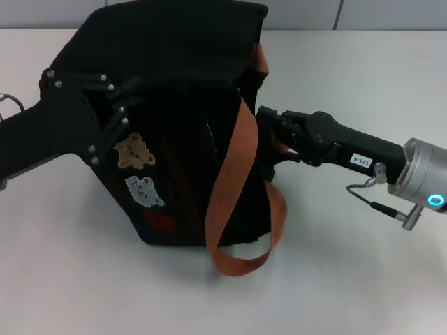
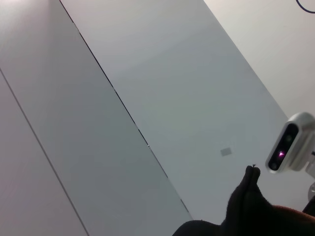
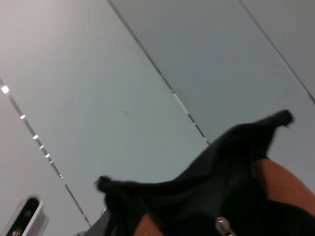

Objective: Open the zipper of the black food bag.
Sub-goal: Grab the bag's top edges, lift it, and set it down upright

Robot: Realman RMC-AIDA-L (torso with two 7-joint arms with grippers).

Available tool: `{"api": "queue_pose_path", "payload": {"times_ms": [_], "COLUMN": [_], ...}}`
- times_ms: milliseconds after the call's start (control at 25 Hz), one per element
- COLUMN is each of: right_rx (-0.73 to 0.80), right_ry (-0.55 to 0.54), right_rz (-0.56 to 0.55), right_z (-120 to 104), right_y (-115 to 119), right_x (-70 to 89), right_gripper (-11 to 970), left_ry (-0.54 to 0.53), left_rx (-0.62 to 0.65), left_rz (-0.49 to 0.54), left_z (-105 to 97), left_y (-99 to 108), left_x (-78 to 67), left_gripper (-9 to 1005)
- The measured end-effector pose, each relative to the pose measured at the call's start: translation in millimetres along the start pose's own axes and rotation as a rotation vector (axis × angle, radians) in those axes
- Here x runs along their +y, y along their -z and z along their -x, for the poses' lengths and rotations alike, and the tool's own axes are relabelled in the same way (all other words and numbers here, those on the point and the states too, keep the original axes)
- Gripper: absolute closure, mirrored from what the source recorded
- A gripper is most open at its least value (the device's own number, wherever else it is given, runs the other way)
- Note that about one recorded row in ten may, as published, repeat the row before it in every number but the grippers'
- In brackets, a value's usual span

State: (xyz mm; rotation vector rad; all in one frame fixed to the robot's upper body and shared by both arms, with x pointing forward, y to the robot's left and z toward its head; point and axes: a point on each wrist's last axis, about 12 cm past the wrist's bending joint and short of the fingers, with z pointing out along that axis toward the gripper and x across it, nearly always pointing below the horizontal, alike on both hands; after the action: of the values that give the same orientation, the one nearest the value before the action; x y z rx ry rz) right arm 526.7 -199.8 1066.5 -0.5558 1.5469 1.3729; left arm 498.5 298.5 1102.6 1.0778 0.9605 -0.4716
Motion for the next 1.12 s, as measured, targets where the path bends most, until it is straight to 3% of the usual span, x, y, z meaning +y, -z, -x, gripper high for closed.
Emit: {"api": "queue_pose_path", "payload": {"times_ms": [360,480,720,1120], "right_rx": [-0.084,-0.087,-0.080,-0.033], "right_ry": [0.248,0.274,0.296,0.297], "right_rz": [-0.049,-0.063,-0.074,-0.062], "right_z": [-13.1,-15.2,-15.2,-14.7], "right_y": [0.0,-1.1,-6.1,-25.8], "right_x": [6.4,6.5,4.7,2.5], "right_gripper": [939,906,736,634], "left_ry": [0.001,0.003,0.010,0.015], "left_rx": [0.000,0.000,-0.003,-0.008], "left_rz": [0.004,0.002,-0.001,-0.011], "left_z": [-0.1,-0.2,-0.8,-1.1], "left_y": [0.9,0.6,-0.6,-2.7], "left_x": [-0.4,-1.1,-1.9,-3.1], "left_gripper": [925,925,925,925]}}
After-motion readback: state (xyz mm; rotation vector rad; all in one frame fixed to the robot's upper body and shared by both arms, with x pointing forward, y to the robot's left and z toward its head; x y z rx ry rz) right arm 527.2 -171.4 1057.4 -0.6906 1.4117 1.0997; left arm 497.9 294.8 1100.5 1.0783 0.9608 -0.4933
